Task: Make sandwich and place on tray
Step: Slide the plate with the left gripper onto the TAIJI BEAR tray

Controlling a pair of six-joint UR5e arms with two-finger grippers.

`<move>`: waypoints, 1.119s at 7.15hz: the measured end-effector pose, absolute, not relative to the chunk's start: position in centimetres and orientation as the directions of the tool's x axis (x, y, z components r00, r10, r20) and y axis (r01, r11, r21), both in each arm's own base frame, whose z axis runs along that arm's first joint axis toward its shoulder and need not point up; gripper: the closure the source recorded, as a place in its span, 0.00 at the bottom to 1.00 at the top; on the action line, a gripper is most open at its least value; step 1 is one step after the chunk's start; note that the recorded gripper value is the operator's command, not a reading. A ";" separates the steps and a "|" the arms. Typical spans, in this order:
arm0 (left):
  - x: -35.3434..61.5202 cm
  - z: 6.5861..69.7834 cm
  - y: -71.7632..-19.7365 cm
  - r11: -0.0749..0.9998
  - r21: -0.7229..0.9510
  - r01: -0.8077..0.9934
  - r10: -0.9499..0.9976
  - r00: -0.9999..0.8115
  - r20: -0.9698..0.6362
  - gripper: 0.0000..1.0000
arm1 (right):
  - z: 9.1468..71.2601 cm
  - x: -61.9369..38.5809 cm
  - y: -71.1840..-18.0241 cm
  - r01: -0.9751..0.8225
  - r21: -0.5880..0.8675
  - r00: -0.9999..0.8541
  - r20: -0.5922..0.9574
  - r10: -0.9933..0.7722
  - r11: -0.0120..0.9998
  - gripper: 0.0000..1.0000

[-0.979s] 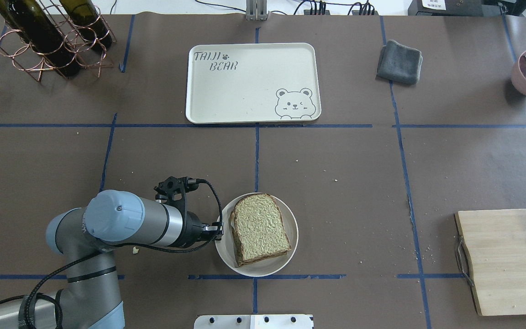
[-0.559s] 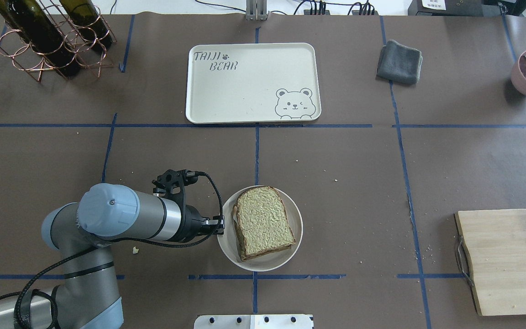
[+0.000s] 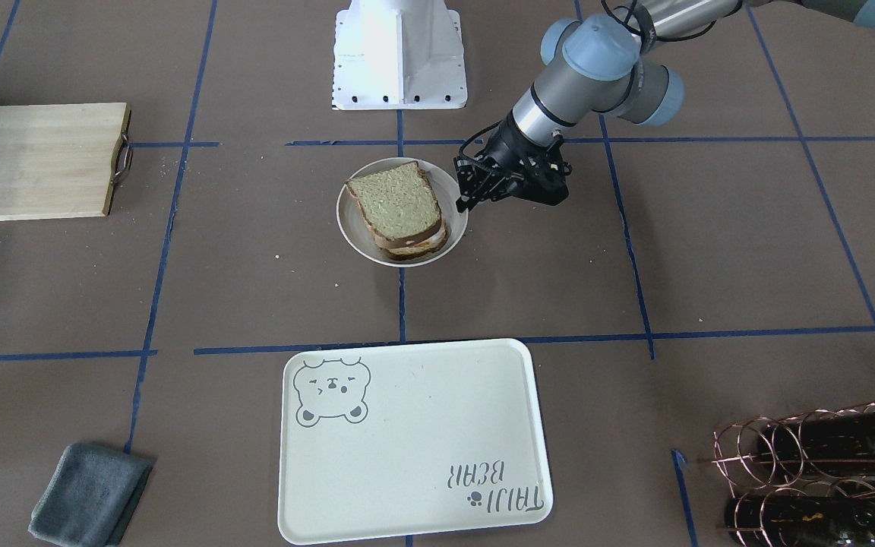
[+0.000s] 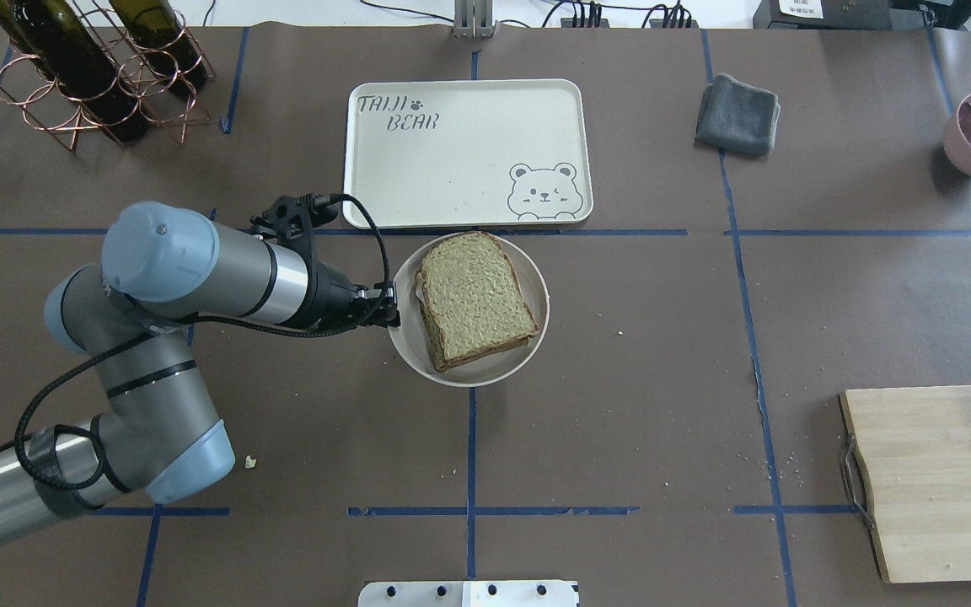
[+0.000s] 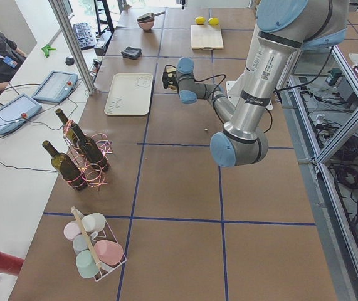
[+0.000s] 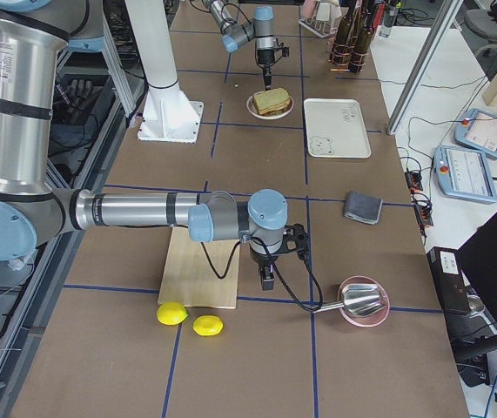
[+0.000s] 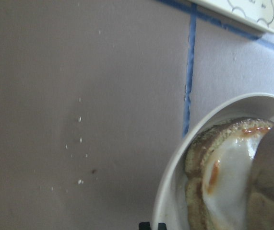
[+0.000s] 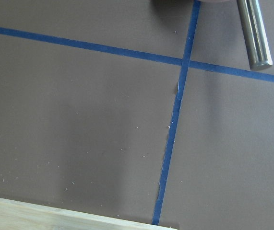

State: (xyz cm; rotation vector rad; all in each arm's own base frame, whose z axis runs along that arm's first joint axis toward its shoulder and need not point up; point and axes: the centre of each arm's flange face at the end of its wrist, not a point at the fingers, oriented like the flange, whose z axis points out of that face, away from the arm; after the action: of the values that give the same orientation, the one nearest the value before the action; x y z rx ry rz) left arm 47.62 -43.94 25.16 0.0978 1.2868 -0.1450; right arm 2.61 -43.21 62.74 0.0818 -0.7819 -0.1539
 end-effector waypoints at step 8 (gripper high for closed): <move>52.1 26.0 -69.9 0.979 0.055 0.196 -0.033 0.421 -0.906 0.64 | 63.4 4.8 -41.9 0.072 0.126 0.711 0.689 -0.139 0.989 0.00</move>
State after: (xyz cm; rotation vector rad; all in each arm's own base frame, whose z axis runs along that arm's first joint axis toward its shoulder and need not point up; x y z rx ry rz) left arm 52.09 -69.91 26.05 0.1606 1.1279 -0.1442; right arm 4.77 -41.90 63.38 0.0920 -0.7709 -0.1170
